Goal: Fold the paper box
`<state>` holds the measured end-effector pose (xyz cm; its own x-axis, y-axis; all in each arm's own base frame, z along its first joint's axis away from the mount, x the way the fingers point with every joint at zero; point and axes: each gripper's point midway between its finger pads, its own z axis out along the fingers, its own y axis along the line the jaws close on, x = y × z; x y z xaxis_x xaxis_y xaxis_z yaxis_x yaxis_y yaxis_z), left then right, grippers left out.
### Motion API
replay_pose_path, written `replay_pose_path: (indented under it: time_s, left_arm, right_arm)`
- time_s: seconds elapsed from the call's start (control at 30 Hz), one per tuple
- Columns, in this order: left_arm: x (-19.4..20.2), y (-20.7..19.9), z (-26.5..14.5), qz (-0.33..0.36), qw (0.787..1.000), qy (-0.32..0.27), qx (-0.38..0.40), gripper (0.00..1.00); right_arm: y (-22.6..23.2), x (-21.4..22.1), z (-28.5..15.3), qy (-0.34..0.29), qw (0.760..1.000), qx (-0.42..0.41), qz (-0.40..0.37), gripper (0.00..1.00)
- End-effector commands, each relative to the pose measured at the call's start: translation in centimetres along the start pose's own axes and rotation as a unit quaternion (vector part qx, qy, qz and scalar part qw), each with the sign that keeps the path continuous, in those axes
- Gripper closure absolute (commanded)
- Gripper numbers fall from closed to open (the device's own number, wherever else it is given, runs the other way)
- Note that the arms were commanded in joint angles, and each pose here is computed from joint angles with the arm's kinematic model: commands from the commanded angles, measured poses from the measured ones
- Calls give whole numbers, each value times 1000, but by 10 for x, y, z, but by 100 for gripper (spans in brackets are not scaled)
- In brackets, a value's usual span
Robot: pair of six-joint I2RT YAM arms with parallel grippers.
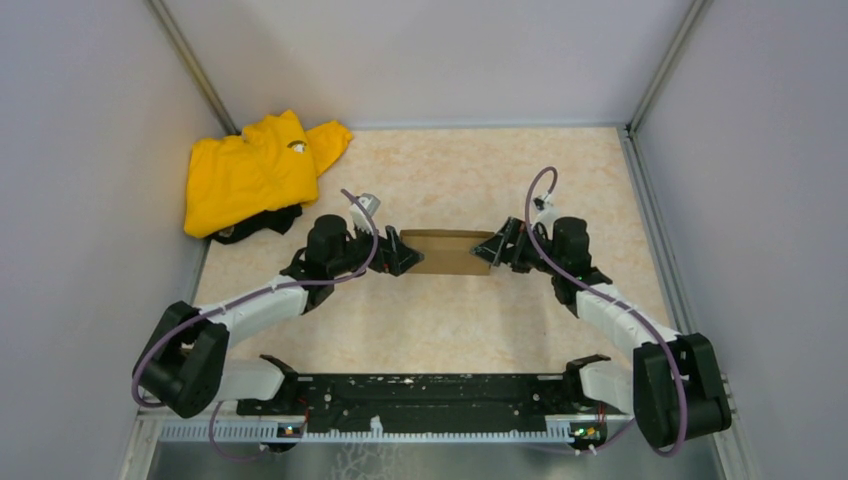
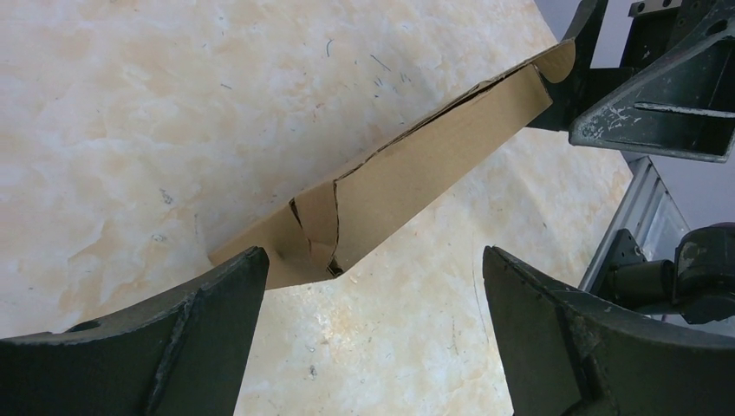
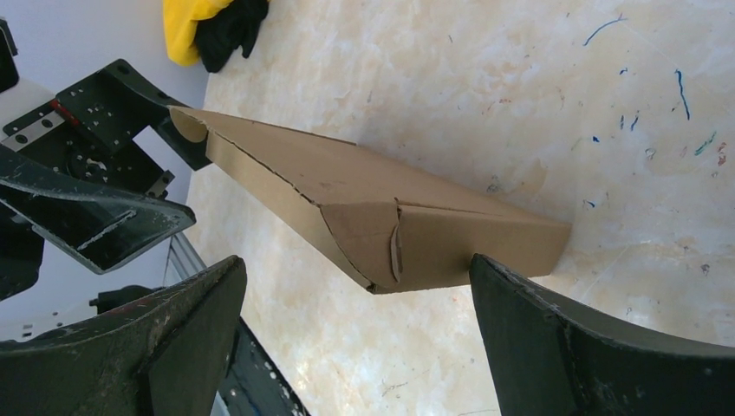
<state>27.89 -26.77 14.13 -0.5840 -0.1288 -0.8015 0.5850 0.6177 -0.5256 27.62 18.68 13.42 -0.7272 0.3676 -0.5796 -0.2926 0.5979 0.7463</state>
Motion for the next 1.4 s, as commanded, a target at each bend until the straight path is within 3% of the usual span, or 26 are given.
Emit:
replay_pose_path:
  time_s: [0.0,0.3,0.43,0.63,0.8,1.0,1.37]
  left_arm:
    - [-20,-4,0,17,1000,-22,0,1]
    - [-40,-9,-34,9,998,-41,-44,1]
    - [-42,-17,-46,-20,998,-23,-54,1]
    - [-28,-43,-57,-61,998,13,1,1]
    - [5,-45,-67,-88,993,82,4,1]
    - [21,-54,-90,-89,991,94,19,1]
    - [25,-47,-59,-101,987,118,36,1]
  right_arm:
    - [23,-26,1,-24,999,-23,-43,1]
    - [20,-33,-21,-22,997,23,-73,1]
    - [20,-27,-36,-14,995,44,-85,1]
    - [19,-16,-60,-3,992,76,-105,1]
    - [43,-8,-75,-2,995,38,-97,1]
    - [54,-1,-90,8,994,30,-106,1]
    - [77,-51,-78,-27,994,27,-106,1]
